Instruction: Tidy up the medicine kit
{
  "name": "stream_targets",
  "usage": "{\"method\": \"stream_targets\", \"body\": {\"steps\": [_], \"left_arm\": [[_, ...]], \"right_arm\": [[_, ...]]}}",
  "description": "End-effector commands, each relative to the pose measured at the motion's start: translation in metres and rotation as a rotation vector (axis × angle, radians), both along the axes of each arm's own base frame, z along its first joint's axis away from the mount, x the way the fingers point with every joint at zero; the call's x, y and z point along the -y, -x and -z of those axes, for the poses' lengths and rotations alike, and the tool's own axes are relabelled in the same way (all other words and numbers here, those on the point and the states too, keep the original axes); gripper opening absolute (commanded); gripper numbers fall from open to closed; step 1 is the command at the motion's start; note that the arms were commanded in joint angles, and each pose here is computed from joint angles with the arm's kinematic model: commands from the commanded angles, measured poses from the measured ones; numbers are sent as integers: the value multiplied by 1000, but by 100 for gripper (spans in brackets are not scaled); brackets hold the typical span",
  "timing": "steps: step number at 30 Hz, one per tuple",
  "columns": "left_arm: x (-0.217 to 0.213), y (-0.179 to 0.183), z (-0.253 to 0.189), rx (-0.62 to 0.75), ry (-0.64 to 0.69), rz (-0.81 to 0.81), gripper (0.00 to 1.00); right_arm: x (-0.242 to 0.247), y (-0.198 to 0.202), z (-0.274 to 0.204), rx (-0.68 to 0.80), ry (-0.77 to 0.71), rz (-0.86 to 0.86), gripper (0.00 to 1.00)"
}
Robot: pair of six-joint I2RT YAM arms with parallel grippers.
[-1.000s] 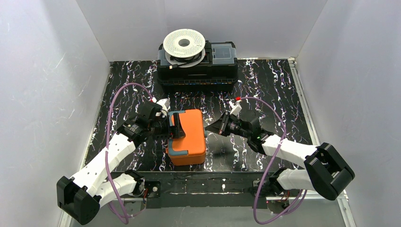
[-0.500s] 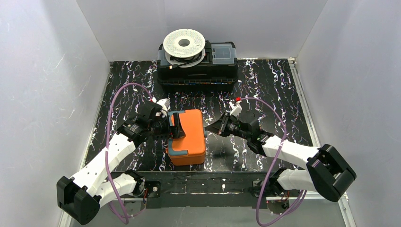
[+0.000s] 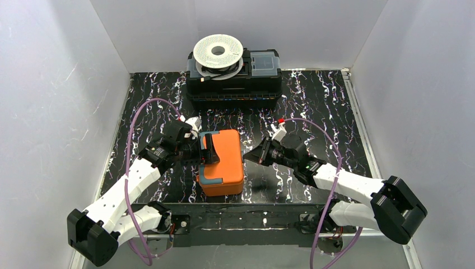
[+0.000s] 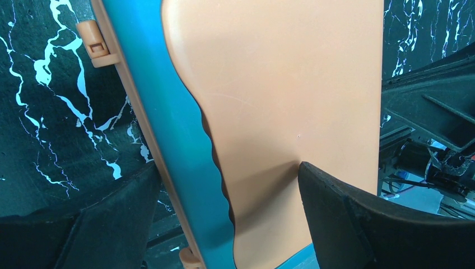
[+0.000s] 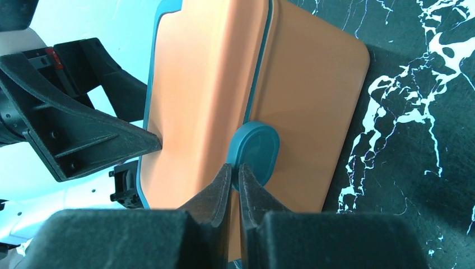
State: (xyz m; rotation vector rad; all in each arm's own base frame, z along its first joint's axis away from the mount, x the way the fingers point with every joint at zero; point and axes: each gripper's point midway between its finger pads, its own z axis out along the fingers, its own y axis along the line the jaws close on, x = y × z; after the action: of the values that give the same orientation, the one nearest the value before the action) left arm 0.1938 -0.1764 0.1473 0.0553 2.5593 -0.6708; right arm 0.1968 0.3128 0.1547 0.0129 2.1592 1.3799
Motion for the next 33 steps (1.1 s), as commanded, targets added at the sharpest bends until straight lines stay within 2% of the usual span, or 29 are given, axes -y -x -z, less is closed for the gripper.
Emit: {"method": "stream_targets", "body": {"steps": [1,10,19,23,27,33], "left_arm": [[12,13,14,-60,27,72,87],[9,13,2,-25,22,77,87],[4,16,-3,-9,5,83,88],[4,17,-2,-10,7,84,88],[5,17,-3,-10,15,86,88],[5,18,-2,-14,19,90,88]], "right_arm": [[-23,54,2,-78,-21,-227,13],[-16,45,-5,-35,38,-179,16],[18,25,-13,53,147,-4,18],[25,18,-13,63,168,37,14],[24,11,-9,47,202,52,2],[15,1,-7,40,203,59,1]]}}
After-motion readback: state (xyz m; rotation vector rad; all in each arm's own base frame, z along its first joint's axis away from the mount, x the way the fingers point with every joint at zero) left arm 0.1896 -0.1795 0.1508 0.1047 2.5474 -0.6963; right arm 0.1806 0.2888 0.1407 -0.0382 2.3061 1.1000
